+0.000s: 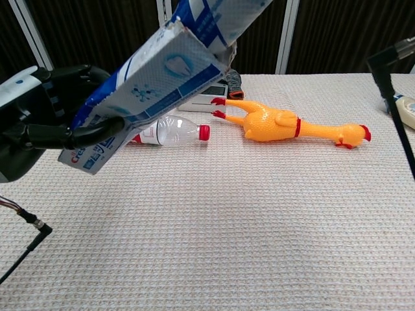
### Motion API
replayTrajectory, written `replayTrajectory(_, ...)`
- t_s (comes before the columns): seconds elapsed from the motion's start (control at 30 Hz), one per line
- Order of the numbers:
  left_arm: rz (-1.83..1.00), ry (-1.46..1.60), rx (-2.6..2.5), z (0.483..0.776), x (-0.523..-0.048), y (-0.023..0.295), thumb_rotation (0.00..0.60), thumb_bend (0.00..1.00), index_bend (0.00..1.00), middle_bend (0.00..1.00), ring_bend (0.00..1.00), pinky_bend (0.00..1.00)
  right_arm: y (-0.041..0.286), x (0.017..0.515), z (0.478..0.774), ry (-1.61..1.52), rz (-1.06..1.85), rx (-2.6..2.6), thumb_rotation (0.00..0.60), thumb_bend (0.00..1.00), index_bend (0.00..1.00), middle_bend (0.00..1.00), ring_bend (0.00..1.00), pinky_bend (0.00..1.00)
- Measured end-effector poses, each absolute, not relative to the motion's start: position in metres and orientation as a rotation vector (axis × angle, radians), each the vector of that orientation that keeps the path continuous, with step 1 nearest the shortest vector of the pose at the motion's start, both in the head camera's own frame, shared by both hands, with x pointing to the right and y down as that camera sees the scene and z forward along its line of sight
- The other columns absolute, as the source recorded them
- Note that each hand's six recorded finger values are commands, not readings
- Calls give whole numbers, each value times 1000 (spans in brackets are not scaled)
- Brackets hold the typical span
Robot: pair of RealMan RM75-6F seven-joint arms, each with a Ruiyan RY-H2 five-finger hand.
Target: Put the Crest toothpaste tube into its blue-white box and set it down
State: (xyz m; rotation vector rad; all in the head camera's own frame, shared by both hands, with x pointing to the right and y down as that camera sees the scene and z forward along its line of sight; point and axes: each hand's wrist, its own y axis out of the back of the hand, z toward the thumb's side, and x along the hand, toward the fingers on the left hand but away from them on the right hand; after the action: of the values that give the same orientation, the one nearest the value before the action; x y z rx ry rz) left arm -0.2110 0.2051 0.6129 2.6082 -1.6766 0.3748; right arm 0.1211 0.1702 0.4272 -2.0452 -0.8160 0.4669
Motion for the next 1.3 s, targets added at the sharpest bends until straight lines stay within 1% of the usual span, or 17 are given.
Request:
replayTrajectory(0.27,290,-1653,2587,610,-198,207,600,311,485,465,215,215,170,120,430,-819,484,-2036,600,352,541,573,240,0)
replayTrajectory(0.5,293,-1639,2596,611,-194,208,600,311,485,465,215,215,171,123,433,-828,506,-2041,600,352,535,570,240,0)
replayTrajectory(0.57,299,-1640,2596,611,-195,208,600,311,485,465,216,215,170,125,434,-827,515,-2038,600,352,490,545,232,0)
replayTrajectory(0.67,305,-1647,2593,611,-197,208,600,311,486,466,216,215,170,127,434,-824,520,-2050,600,351,400,445,194,0)
replayTrajectory(0.73,306,-1651,2591,611,-198,209,600,311,486,466,216,215,170,129,435,-817,523,-2057,600,351,378,377,169,0)
replayTrajectory(0.83,303,-1652,2586,611,-198,209,600,311,486,466,216,215,170,131,435,-802,535,-2049,600,351,350,306,143,0)
replayTrajectory(0.97,300,-1651,2583,612,-199,210,600,311,486,466,216,215,171,132,438,-784,552,-2045,600,351,337,273,123,0)
replayTrajectory(1.3,296,-1659,2570,612,-203,211,600,311,487,466,216,215,170,131,438,-785,557,-2039,600,350,337,249,102,0)
